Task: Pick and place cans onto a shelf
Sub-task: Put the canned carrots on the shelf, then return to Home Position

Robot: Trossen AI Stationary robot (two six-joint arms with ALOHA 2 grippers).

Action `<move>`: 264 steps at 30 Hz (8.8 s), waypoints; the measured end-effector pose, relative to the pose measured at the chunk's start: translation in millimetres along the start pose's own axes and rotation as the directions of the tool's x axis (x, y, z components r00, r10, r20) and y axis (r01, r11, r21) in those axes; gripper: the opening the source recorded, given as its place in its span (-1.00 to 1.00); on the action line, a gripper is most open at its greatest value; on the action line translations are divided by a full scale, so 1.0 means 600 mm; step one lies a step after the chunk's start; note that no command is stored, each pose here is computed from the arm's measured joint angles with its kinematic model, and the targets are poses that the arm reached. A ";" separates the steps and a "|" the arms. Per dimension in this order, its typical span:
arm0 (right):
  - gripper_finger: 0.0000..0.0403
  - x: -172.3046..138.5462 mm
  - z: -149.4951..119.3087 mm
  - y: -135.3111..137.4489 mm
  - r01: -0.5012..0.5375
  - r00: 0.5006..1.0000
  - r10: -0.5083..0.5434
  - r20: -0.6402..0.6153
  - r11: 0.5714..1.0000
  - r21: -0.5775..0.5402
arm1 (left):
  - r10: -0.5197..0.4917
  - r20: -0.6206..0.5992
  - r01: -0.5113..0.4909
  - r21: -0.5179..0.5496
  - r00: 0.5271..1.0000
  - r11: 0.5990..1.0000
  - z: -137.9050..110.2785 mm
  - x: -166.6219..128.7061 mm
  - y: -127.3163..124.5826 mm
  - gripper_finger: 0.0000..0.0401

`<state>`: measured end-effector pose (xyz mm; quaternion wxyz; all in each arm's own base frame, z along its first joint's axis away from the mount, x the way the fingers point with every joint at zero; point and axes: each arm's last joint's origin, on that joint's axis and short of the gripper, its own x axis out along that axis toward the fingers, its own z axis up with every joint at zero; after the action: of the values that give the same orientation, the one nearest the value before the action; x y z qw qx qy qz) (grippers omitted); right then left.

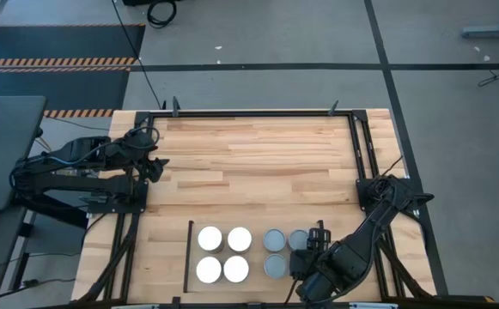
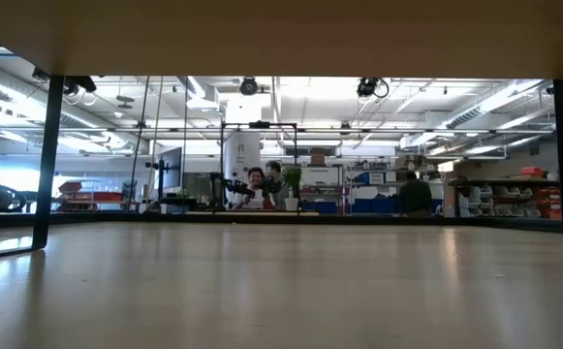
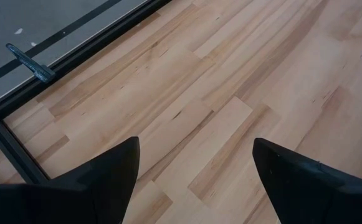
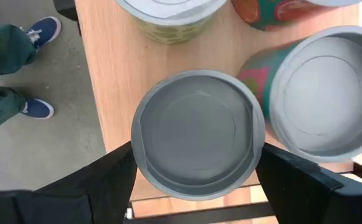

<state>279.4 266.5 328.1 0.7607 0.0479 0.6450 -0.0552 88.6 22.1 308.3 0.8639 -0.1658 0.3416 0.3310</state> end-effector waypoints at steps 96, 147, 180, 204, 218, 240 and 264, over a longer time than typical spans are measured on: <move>0.66 -0.008 -0.042 0.011 -0.010 0.999 0.011 0.032 0.999 -0.049 | 0.000 0.000 0.000 0.000 1.000 1.000 0.000 0.000 0.000 0.57; 0.66 0.001 -0.034 0.004 0.018 0.999 -0.020 0.042 0.999 0.027 | 0.000 0.000 0.000 0.000 1.000 1.000 0.000 0.000 0.000 0.57; -0.29 -0.232 0.111 -0.182 -0.016 0.462 0.423 0.780 0.883 -0.469 | 0.000 0.001 0.000 -0.001 1.000 1.000 0.000 0.000 0.000 0.57; -0.93 -0.160 0.140 -0.351 -0.209 0.317 0.284 0.905 0.952 -0.226 | -0.045 0.087 0.052 -0.070 0.995 0.996 0.015 -0.001 -0.008 0.57; -0.91 -0.164 0.116 -0.426 -0.163 0.434 0.240 0.868 0.969 -0.186 | -0.491 0.378 0.447 0.202 0.785 0.871 0.067 -0.042 -0.036 0.57; -0.90 -0.112 -0.215 -0.475 -0.091 0.167 0.128 0.978 0.989 -0.114 | -0.545 0.730 0.501 0.318 0.412 0.805 0.031 0.076 -0.069 0.57; -0.90 0.011 -0.329 -0.495 -0.092 -0.094 0.130 0.987 0.986 -0.139 | -0.598 0.777 0.527 0.429 0.198 0.733 -0.091 0.111 -0.029 0.57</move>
<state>44.7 0.8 289.1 0.9911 0.0348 -0.1282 -0.0013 110.7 12.2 224.2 0.9711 -0.0516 -0.2326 0.0162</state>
